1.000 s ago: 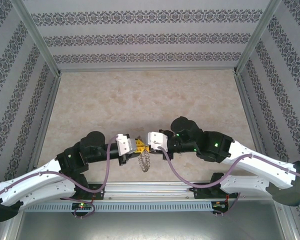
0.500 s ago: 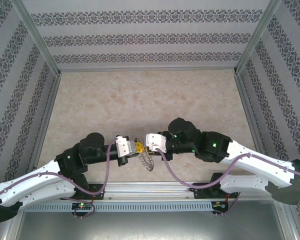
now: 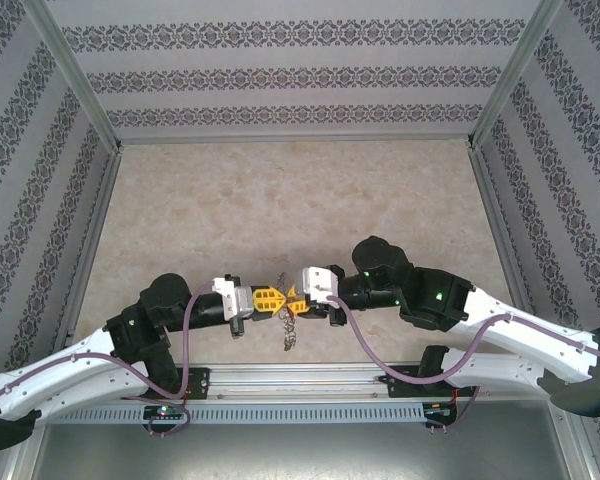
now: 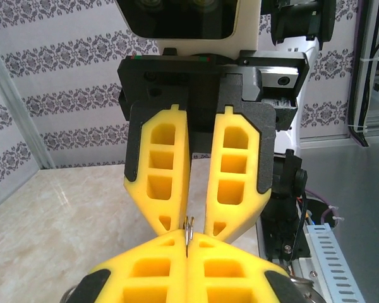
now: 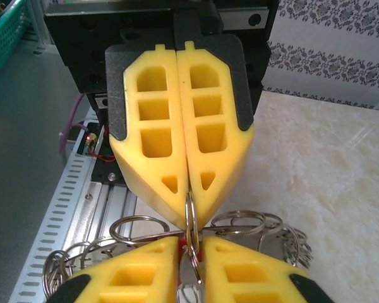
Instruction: Put the keys on the keyring
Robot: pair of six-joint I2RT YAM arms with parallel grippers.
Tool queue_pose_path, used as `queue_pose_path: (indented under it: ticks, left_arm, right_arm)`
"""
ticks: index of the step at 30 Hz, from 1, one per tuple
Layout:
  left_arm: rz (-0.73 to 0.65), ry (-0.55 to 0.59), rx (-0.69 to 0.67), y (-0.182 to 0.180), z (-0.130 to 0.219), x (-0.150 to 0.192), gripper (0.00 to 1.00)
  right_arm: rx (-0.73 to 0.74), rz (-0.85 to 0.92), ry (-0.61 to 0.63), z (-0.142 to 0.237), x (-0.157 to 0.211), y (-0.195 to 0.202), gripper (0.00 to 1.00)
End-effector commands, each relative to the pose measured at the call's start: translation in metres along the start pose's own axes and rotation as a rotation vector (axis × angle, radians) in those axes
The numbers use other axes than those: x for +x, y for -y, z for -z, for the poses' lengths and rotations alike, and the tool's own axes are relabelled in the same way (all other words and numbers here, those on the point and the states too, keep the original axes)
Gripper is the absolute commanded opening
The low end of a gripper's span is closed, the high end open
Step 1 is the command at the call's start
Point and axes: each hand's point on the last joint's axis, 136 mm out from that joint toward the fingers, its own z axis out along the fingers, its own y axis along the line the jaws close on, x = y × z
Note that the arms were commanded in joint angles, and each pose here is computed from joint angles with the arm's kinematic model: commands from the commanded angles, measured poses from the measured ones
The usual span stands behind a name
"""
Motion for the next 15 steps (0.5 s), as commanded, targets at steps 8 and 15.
queue_pose_path:
  ticks: [8,15]
  left_arm:
    - [-0.024,-0.05,-0.047,-0.01,0.0,-0.006,0.04]
    - [-0.04,-0.347,-0.056,-0.019,-0.011,0.045,0.12]
  right_arm:
    - [0.034,0.012,-0.019,0.002,-0.001,0.008,0.0]
    - [0.063,0.041,-0.172,-0.003,0.012,0.019,0.0]
